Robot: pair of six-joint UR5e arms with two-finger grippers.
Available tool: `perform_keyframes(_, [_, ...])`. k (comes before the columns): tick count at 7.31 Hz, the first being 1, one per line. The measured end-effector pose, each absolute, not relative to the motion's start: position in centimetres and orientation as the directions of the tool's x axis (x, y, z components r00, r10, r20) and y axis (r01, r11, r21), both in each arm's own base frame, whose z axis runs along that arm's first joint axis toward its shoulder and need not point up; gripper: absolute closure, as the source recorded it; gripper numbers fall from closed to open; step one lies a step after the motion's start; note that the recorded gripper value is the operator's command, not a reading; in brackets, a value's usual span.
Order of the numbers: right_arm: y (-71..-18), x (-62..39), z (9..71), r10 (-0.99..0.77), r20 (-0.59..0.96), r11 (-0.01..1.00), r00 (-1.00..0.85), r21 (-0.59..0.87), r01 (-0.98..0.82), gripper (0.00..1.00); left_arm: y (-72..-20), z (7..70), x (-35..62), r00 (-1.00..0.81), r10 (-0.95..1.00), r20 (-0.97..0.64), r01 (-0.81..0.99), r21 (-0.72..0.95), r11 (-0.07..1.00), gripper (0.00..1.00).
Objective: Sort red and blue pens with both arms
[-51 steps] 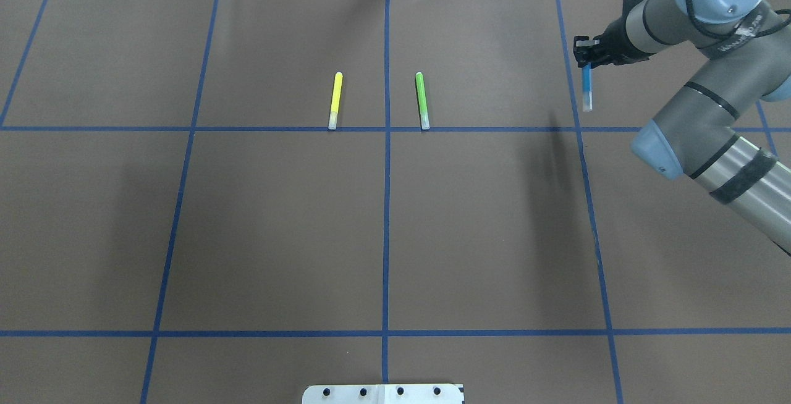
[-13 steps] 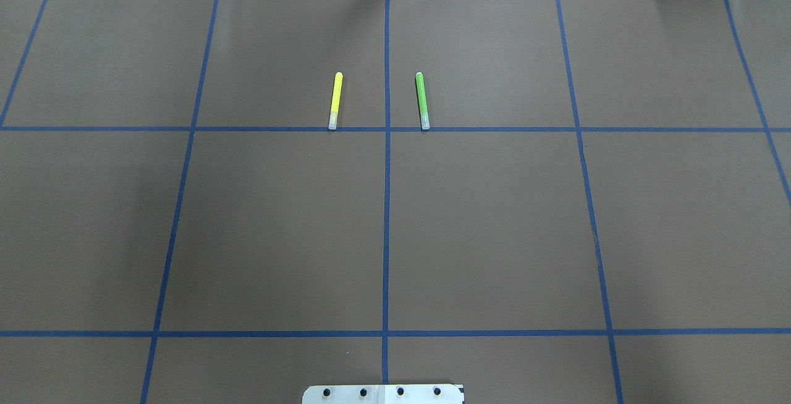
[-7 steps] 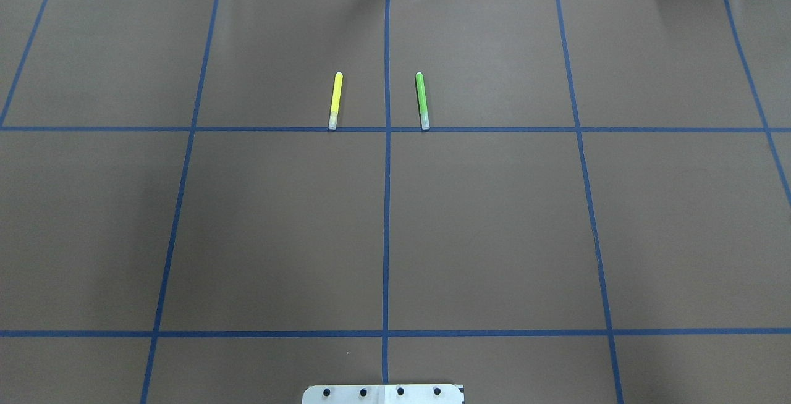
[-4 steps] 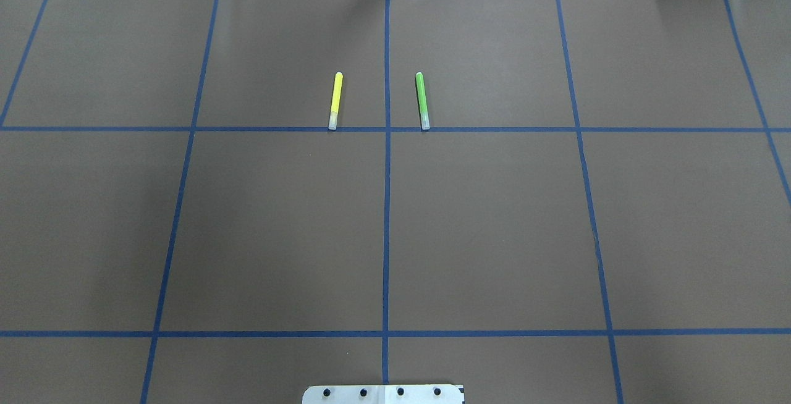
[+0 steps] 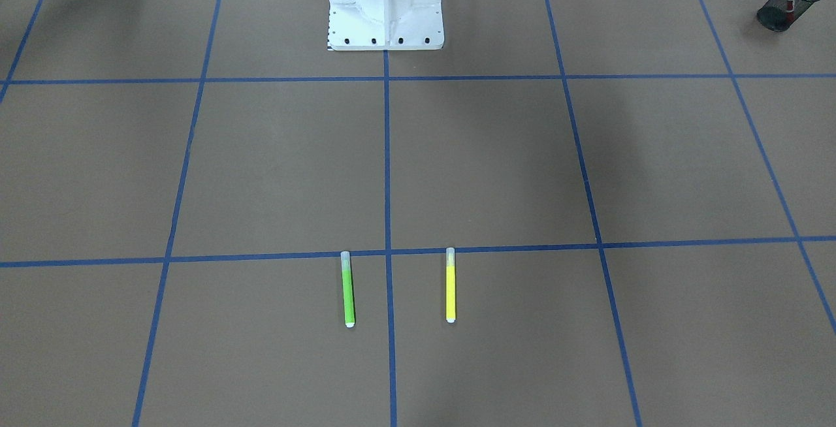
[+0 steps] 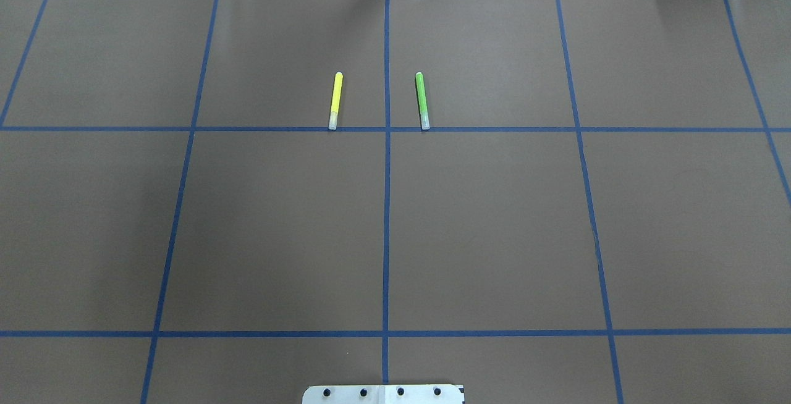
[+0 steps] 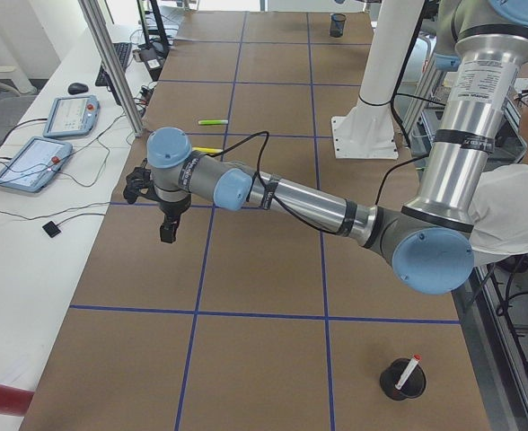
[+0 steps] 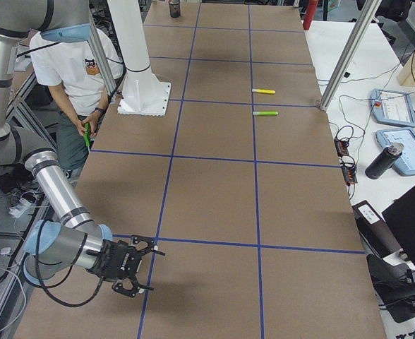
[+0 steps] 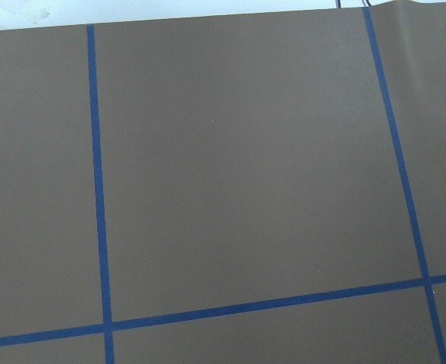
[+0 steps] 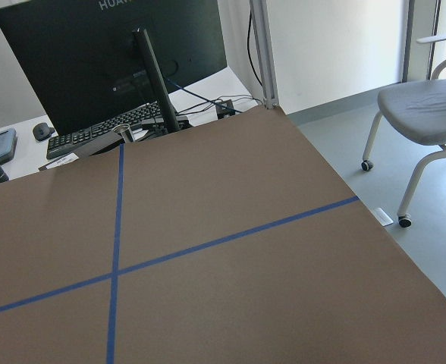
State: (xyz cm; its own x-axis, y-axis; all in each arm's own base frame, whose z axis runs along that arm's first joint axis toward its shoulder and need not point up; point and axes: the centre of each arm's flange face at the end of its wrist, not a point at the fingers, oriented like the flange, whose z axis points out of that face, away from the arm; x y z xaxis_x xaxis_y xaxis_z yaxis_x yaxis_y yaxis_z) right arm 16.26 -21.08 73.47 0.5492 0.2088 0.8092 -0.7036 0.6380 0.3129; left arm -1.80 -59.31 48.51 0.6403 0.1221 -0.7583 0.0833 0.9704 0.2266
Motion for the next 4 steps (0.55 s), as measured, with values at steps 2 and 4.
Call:
perform_keyframes(2, [-31.9, 14.1, 70.7, 0.178, 0.808, 0.781, 0.562, 0.231, -0.58, 0.0, -59.5, 49.0, -1.7, 0.665, 0.12, -0.737, 0.079, 0.229, 0.97, 0.01])
perform_keyframes(4, [-40.6, 8.0, 68.0, 0.106, 0.801, 0.893, 0.59, 0.185, -0.411, 0.0, -59.9, 50.7, -1.7, 0.702, 0.133, -0.7, 0.053, 0.237, 0.97, 0.01])
